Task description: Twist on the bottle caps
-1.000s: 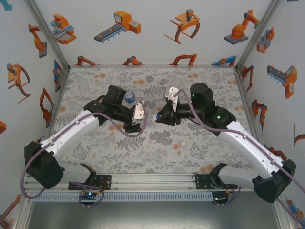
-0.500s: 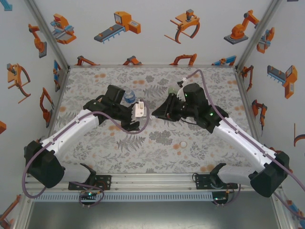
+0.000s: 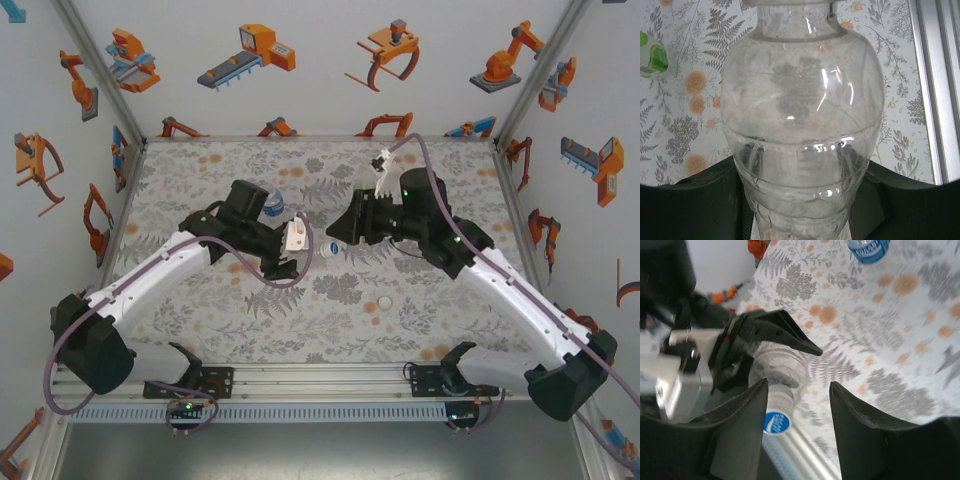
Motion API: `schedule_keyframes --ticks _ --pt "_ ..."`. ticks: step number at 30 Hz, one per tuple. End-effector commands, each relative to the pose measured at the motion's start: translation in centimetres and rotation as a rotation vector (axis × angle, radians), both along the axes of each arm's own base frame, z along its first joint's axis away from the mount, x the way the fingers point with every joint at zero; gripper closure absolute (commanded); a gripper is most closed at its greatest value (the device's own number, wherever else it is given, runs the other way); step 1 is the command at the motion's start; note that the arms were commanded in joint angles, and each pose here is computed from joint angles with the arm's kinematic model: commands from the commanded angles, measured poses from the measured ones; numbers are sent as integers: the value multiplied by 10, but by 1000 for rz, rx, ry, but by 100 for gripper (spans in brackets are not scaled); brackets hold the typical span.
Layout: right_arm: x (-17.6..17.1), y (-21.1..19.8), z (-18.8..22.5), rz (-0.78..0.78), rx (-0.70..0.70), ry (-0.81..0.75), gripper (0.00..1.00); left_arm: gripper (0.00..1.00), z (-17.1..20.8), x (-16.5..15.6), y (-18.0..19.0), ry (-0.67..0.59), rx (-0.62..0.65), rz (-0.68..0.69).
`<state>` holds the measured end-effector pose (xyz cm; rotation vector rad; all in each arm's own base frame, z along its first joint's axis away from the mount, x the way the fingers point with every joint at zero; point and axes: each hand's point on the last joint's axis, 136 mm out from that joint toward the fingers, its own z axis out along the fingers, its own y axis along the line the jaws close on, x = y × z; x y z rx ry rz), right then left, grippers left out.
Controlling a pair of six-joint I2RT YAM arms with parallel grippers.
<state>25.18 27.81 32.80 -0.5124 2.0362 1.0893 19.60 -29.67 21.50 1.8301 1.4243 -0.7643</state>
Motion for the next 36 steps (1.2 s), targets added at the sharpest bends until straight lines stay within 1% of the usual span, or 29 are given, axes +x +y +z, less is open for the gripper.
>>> schedule_keyframes --ticks 1,2,5,8,10,13,16,25,30,31,33,35,36 --pt "-26 8 38 274 -82 -465 50 100 19 -9 -4 -29 -68 -62" --pt "-34 10 40 342 -95 -552 49 100 19 -9 -4 -29 -70 -65" --pt "-56 14 44 511 -110 -747 49 100 20 -11 -5 -25 -78 -74" --pt "-84 16 42 687 -85 -884 49 100 20 -12 -4 -27 -80 -76" --pt "-96 15 37 764 -69 -941 49 100 21 -13 -4 -31 -80 -78" --pt "-95 18 32 774 -63 -940 50 100 21 -13 -3 -37 -81 -78" --pt "-93 18 26 771 -73 -929 54 100 22 -13 -4 -34 -81 -78" --pt "-91 24 14 773 -85 -914 59 100 21 -13 -4 -30 -79 -77" --pt "-89 24 11 760 -103 -908 70 100 21 -13 -4 -30 -81 -78" --pt "-88 23 11 751 -107 -902 74 100 21 -13 -4 -29 -80 -78" --pt "-83 23 8 720 -120 -859 78 100 21 -13 -5 -29 -80 -78" --pt "-78 22 4 680 -130 -790 83 100 20 -13 -5 -28 -78 -77" --pt "-73 23 3 642 -128 -740 87 100 20 -12 -5 -28 -77 -77"
